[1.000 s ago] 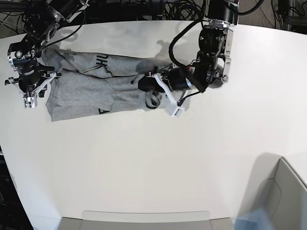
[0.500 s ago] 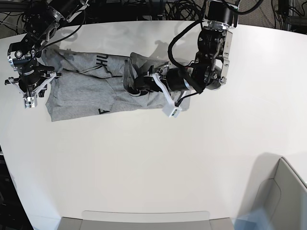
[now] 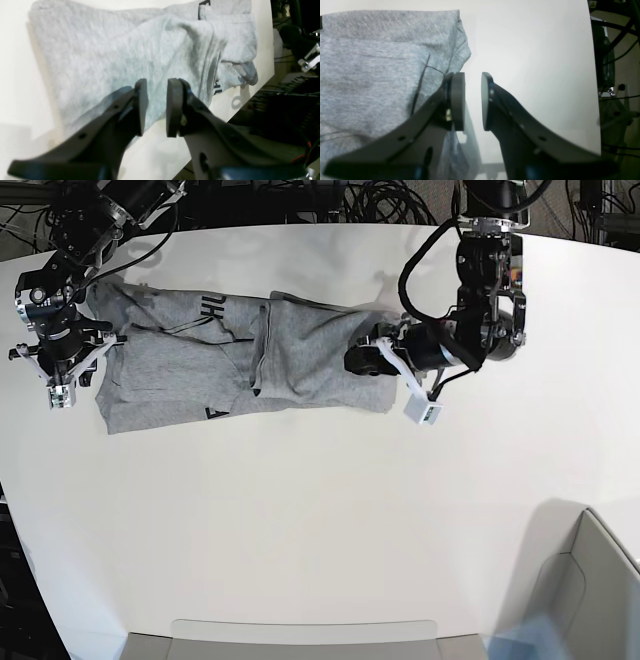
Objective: Fold the T-shirt properly
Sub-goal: 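Fold the strip end with the left gripper toward the right gripper, then press the folded end flat with the left gripper and reposition it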
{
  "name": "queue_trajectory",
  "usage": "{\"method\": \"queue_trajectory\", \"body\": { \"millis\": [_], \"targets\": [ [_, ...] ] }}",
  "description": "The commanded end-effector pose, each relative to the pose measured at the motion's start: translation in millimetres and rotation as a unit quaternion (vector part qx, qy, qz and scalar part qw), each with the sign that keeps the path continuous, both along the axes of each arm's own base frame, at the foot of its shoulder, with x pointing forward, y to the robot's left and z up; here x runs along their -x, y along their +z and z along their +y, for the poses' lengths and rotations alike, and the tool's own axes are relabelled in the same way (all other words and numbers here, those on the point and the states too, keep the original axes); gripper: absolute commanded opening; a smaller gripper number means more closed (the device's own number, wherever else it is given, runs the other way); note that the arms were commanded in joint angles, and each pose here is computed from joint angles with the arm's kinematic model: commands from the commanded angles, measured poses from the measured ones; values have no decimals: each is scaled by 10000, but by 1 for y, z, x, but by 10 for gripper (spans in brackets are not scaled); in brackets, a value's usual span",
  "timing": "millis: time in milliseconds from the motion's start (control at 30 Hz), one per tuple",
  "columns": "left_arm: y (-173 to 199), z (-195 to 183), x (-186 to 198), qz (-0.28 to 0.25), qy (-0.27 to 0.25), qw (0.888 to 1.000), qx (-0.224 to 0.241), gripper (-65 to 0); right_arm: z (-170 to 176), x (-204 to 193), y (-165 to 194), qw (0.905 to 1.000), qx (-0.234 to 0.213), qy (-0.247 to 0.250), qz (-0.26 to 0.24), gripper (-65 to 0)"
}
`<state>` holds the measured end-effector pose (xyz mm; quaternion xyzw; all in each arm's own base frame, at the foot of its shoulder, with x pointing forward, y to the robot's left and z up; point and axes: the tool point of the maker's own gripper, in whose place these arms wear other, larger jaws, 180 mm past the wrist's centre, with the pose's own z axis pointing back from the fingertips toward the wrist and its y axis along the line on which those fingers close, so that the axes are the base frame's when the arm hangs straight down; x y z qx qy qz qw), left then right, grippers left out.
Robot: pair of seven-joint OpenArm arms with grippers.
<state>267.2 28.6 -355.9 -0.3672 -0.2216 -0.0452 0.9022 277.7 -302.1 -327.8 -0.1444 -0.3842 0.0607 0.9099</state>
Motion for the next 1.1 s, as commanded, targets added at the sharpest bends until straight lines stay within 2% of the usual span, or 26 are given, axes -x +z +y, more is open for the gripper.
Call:
{"method": "queue_trajectory", "body": {
  "millis": [0,100,267,467,600,667,867,1067],
  "targets": [
    [4,-2,-5,-51,18,9999,116,-522,0,-11,17,9995,99,122,-273,-529],
    [-14,1,-5,267,87,9995,114,-523,3,-11,15,9996,68,129,-252,-529],
    [-26,21,-15,419,181,9989,-87,-524,6,-13,15,9994,56,195,-277,-530],
    [-40,62,-26,290,586,9969,-434,-524,17,-18,15,9990,61,370,-243,-529],
    [-49,78,-26,375,693,9952,-583,-524,29,-20,20,9990,-166,305,-266,-528],
    [-49,84,-26,368,704,9947,-651,-524,32,-14,23,9993,-283,254,-72,-528],
    [-49,88,-26,356,690,9944,-712,-525,18,-1,32,9977,-284,189,590,-528],
    [-45,89,-27,329,679,9947,-700,-525,-4,7,42,9980,-495,65,385,-528]
  ]
}}
